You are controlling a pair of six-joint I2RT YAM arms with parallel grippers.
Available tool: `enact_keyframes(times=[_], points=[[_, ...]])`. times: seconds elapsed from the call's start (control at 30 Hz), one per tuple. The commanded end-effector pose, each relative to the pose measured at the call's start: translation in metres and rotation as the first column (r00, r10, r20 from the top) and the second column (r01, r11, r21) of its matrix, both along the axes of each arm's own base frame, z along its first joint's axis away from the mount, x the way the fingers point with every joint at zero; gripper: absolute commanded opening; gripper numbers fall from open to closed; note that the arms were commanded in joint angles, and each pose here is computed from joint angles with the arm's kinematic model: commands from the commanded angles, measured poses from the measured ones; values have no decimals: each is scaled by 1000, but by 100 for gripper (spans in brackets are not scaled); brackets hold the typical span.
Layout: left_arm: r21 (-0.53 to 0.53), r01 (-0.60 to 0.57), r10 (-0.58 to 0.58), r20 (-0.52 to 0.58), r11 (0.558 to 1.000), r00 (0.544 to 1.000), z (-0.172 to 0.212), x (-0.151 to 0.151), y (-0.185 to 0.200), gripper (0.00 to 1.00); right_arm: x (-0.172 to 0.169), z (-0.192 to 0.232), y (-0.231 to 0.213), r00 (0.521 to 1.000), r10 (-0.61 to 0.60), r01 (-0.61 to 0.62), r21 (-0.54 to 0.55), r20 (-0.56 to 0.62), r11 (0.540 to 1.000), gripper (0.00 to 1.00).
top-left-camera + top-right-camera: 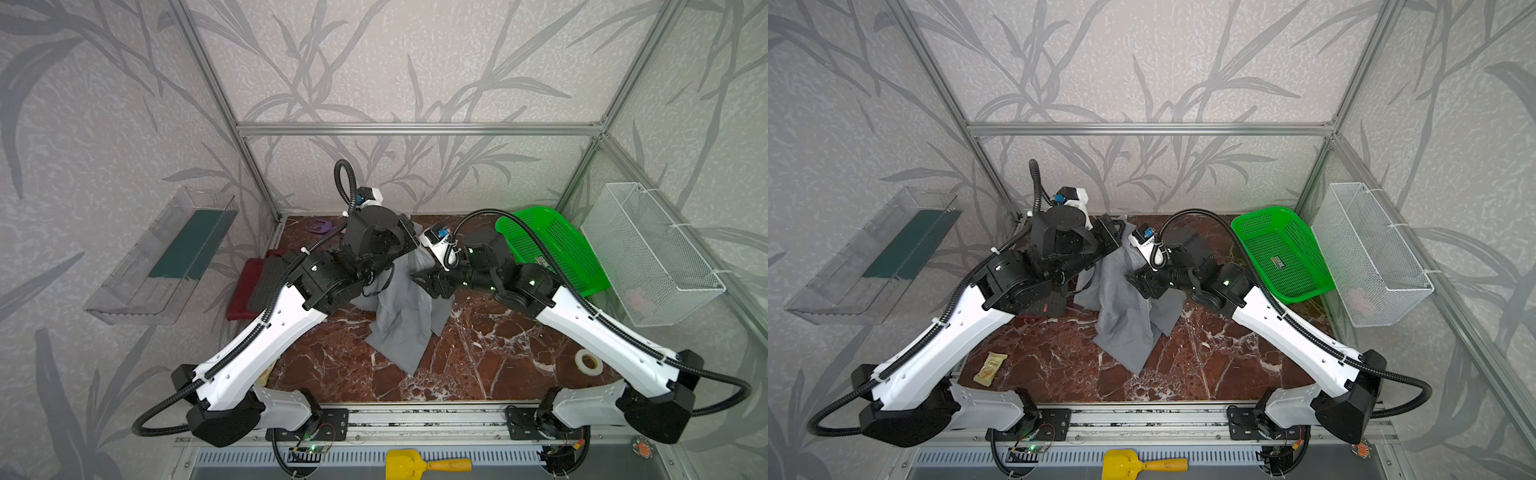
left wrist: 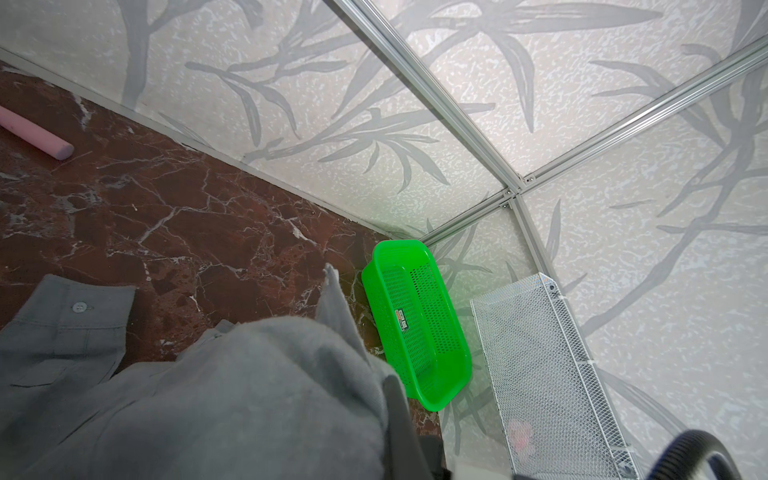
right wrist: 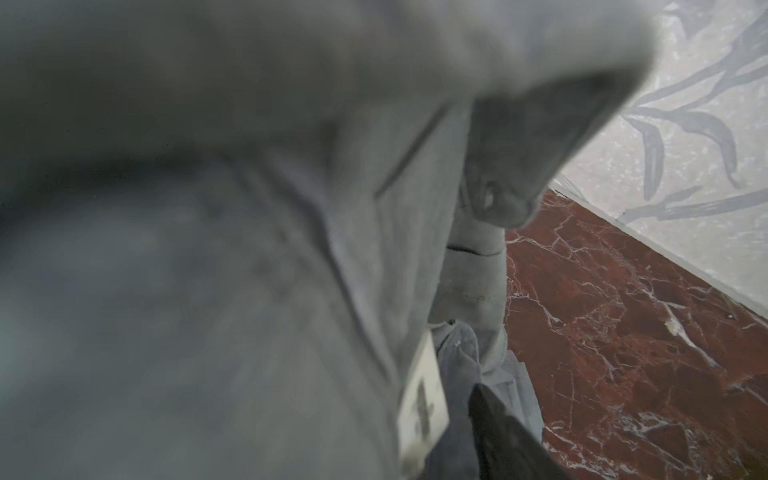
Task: Fold and stack the long sleeve shirts
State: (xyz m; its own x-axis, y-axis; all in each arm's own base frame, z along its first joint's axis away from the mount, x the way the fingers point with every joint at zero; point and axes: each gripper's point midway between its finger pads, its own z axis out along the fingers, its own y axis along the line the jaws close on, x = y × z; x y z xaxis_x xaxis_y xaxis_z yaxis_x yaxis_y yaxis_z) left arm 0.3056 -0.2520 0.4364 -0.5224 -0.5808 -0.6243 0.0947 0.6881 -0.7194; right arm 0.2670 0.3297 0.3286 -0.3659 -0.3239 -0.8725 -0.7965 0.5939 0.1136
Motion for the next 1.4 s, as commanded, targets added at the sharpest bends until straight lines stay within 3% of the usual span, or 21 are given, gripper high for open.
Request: enact_keyframes(times=[0.0, 0.07, 0.17, 0.23, 0.37, 0.5, 0.7, 0.87, 1.0, 1.1, 1.2, 1.27, 1.37], points=[[-44, 21, -19, 52, 999, 998, 17, 0, -3, 0, 11, 17, 13, 999, -5, 3, 38, 39, 999, 43], [-35, 30, -28, 57, 999, 998, 16, 0, -5, 0, 12, 17, 16, 1000, -1, 0, 30, 28, 1000, 21], [17, 55, -56, 94, 998, 994, 15, -3, -4, 0, 8, 27, 10, 1000, -10, 9, 50, 27, 999, 1], [89, 40, -51, 119, 995, 992, 10, -1, 4, 14, 7, 40, -5, 999, -46, 44, 78, 22, 996, 0], [308, 16, -74, 178, 951, 981, -6, 1, 23, 40, 14, 73, -48, 991, -96, 118, 245, -98, 962, 0], [492, 43, -137, 158, 870, 978, -38, -4, 36, 49, 15, 96, -83, 976, -141, 187, 303, -166, 935, 0], [489, 147, -234, 121, 860, 965, -96, -36, 45, 71, -4, 123, -100, 978, -118, 169, 326, -171, 930, 0], [354, 292, -372, 184, 888, 910, -146, -74, 25, 84, -13, 139, -103, 983, -96, 145, 335, -157, 931, 0], [395, 309, -412, 211, 865, 886, -196, -92, 13, 92, -25, 156, -102, 989, -51, 100, 368, -140, 925, 0], [381, 317, -436, 284, 869, 854, -214, -100, 0, 93, -31, 164, -102, 990, -30, 79, 373, -136, 924, 0], [474, 317, -504, 344, 822, 792, -224, -108, -18, 94, -38, 172, -100, 991, 3, 49, 381, -134, 923, 0], [579, 285, -556, 368, 764, 745, -232, -110, -30, 95, -42, 176, -100, 991, 16, 36, 387, -130, 922, 0], [677, 178, -560, 400, 714, 726, -242, -99, -36, 97, -48, 183, -100, 992, 38, 13, 396, -122, 918, 0]])
